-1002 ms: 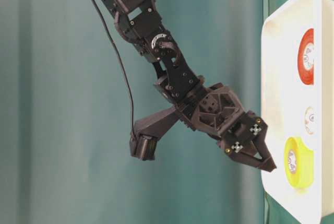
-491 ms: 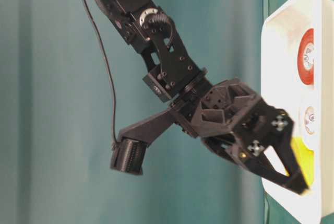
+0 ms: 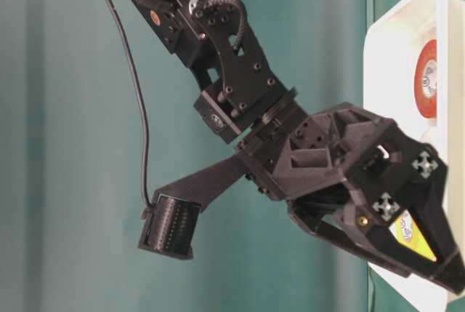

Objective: Put the tape into the white case with the right arm.
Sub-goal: 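Release the yellow roll in the tray and withdraw the right gripper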

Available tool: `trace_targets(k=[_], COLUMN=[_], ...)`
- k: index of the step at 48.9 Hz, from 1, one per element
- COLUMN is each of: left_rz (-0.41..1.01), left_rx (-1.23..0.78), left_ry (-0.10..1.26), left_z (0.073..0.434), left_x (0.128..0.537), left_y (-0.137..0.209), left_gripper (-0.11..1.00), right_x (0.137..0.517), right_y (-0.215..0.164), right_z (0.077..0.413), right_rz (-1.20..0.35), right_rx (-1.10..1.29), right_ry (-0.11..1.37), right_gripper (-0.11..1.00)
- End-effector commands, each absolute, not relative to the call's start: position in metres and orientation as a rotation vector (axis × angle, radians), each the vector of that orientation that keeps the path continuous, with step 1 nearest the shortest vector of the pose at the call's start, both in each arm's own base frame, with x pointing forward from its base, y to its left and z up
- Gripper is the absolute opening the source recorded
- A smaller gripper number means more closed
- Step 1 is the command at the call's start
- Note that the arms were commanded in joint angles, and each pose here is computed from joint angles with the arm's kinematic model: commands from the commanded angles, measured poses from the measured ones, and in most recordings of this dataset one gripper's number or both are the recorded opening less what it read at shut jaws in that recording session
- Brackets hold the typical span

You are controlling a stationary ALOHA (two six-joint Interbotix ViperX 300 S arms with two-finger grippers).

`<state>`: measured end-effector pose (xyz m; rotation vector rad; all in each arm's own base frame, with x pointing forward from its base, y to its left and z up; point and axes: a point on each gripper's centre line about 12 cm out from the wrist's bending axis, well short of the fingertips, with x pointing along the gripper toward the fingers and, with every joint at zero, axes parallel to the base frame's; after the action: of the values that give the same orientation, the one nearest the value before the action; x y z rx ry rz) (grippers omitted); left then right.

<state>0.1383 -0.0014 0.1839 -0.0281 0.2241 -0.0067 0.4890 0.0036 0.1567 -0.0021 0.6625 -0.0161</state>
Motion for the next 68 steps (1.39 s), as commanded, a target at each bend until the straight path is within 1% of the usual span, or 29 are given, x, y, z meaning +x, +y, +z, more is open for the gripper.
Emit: trace_targets(k=[1, 10, 21, 30, 45, 59, 68], left_rz=[-0.005, -0.003, -0.005, -0.003, -0.005, -0.005, -0.003], left_rx=[-0.031, -0.031, -0.031, -0.031, -0.030, -0.031, -0.031], left_ry=[0.218, 0.218, 0.219, 0.219, 0.219, 0.218, 0.218], left_z=[0.187, 0.187, 0.187, 0.187, 0.187, 0.187, 0.187], left_x=[0.140, 0.140, 0.140, 0.140, 0.140, 0.140, 0.140], left_y=[-0.001, -0.001, -0.001, -0.001, -0.001, -0.001, -0.001], left_gripper=[0.01, 0.01, 0.01, 0.01, 0.01, 0.01, 0.01], right_x=[0.489, 0.478, 0.441, 0.404, 0.334, 0.273, 0.242], right_y=[0.001, -0.007, -0.010, -0.008, -0.005, -0.003, -0.003], right_z=[0.180, 0.182, 0.181, 0.178, 0.177, 0.166, 0.165], right_rz=[-0.022, -0.055, -0.070, -0.060, -0.045, -0.052, -0.062], right_rx=[-0.002, -0.004, -0.005, 0.003, 0.046, 0.096, 0.126], right_ry=[0.615, 0.669, 0.724, 0.735, 0.698, 0.696, 0.673], right_gripper=[0.61, 0.60, 0.47, 0.47, 0.47, 0.47, 0.47])
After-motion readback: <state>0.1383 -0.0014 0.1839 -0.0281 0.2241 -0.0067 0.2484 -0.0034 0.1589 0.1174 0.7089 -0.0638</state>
